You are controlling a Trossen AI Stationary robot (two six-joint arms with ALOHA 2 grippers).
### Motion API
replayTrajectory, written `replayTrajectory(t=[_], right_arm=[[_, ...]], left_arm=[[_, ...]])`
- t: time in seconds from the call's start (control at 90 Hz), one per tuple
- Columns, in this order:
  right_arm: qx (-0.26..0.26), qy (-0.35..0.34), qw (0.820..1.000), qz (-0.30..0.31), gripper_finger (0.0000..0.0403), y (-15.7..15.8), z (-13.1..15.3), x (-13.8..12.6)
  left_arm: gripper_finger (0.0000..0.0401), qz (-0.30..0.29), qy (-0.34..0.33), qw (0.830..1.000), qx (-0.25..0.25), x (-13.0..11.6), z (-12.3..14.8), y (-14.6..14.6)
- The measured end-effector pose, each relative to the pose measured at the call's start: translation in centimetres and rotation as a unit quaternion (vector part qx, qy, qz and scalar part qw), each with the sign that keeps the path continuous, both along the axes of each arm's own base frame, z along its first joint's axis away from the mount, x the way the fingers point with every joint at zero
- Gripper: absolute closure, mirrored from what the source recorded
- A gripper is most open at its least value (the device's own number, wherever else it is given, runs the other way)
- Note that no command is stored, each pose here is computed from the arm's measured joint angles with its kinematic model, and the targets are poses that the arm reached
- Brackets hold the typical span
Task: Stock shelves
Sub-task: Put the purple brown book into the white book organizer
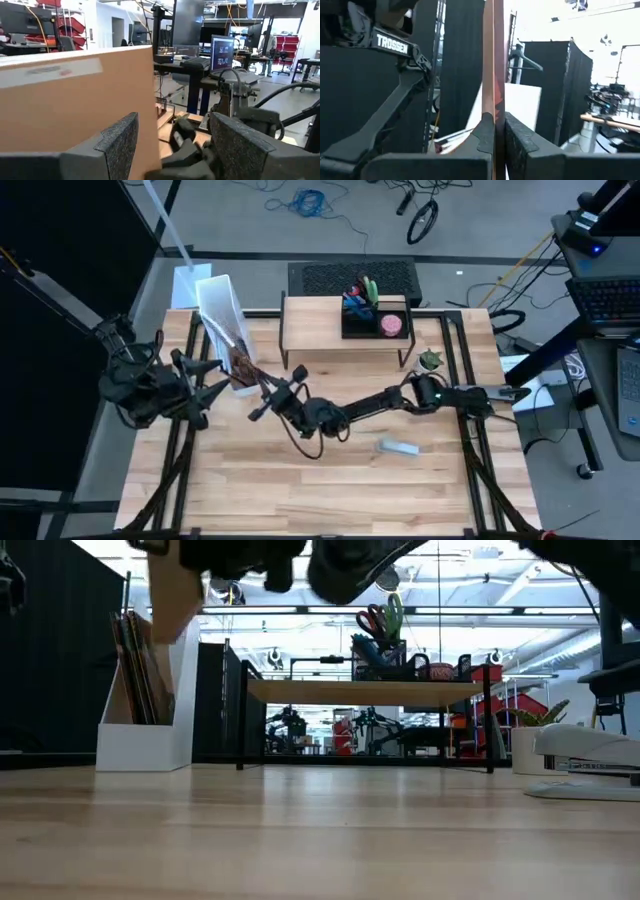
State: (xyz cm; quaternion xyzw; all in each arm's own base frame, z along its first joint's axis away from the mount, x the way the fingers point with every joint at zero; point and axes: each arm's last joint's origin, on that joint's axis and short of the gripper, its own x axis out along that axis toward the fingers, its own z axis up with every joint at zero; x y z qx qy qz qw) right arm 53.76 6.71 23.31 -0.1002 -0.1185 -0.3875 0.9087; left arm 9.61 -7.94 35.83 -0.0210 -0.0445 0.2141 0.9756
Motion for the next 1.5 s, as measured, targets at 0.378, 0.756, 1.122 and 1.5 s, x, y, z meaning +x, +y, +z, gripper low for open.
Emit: replayTrajectory(t=[0.378,0.756,1.122,1.5], right_arm=[[-0.007,0.000,0.999,-0.042,0.0403,-2.0,-1.2,4.0],[0.040,-0.028,0.998,0.027,0.0403,-5.1,-4.6,5.2],[0.053,-0.010,0.997,0.046,0.0399,-5.3,-9.0,5.8],[0.102,0.027,0.991,0.078,0.0397,-5.8,-11.3,6.3]], left_arm=[[0.0168,0.000,0.000,1.000,0.000,0.0,0.0,0.0],[0.0168,0.000,-0.001,1.000,-0.003,0.0,0.0,0.0],[0.0168,-0.001,0.002,1.000,0.001,0.2,-0.1,-0.3],[0.0168,-0.001,0.008,1.000,0.009,0.4,-0.3,-0.5]])
